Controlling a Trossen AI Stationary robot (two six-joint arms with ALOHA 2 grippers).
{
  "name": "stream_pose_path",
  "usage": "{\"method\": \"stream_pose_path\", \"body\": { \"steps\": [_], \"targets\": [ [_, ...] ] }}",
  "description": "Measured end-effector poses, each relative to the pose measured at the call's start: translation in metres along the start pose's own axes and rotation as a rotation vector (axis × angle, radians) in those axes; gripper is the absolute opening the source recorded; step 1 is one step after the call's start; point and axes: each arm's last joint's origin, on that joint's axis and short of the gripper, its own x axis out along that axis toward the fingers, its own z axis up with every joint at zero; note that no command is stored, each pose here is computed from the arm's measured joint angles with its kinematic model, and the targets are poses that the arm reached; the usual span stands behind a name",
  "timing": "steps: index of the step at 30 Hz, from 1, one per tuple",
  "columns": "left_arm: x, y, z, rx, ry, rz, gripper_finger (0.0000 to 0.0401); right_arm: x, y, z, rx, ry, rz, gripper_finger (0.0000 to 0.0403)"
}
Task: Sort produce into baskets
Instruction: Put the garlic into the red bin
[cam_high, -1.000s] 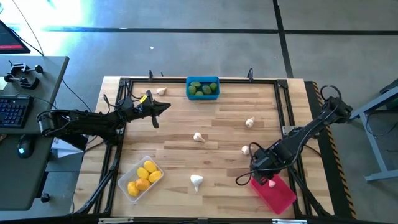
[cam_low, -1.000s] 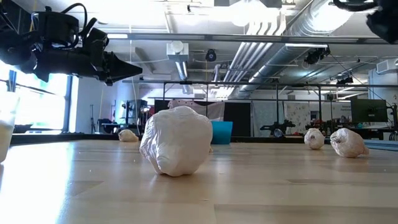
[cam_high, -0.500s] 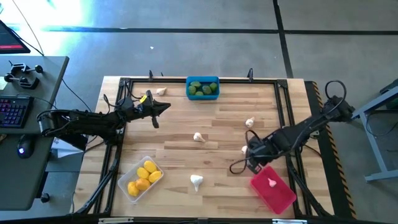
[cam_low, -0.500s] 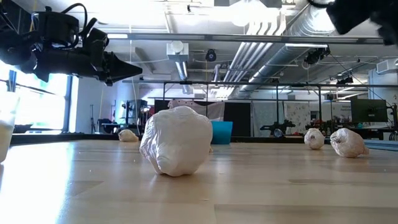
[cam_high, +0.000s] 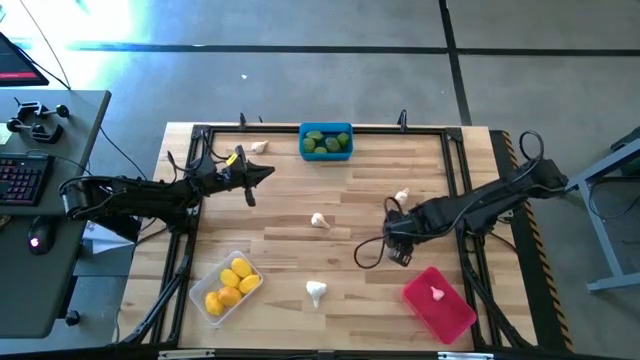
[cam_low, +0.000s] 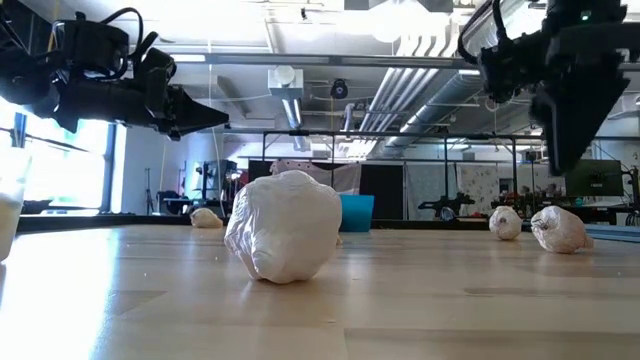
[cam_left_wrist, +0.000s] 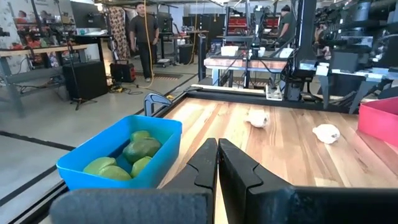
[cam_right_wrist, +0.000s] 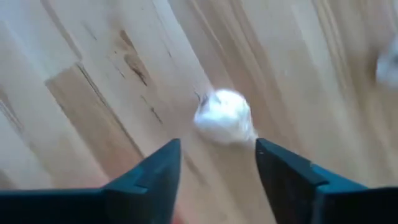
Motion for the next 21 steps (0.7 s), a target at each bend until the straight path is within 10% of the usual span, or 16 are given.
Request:
{"method": "stream_pose_path", "body": {
  "steps": [11,21],
  "targets": [
    [0.000,0.001,0.000,-0.002,0.005,0.030,0.0000,0.037,0.008,0.012,-0.460,0.082,-0.070,0.0251],
    [0.000,0.002,-0.001,-0.002,0.008,0.054,0.0000,0.067,0.006,0.019,-0.549,0.221,-0.040,0.0227]
  ]
}}
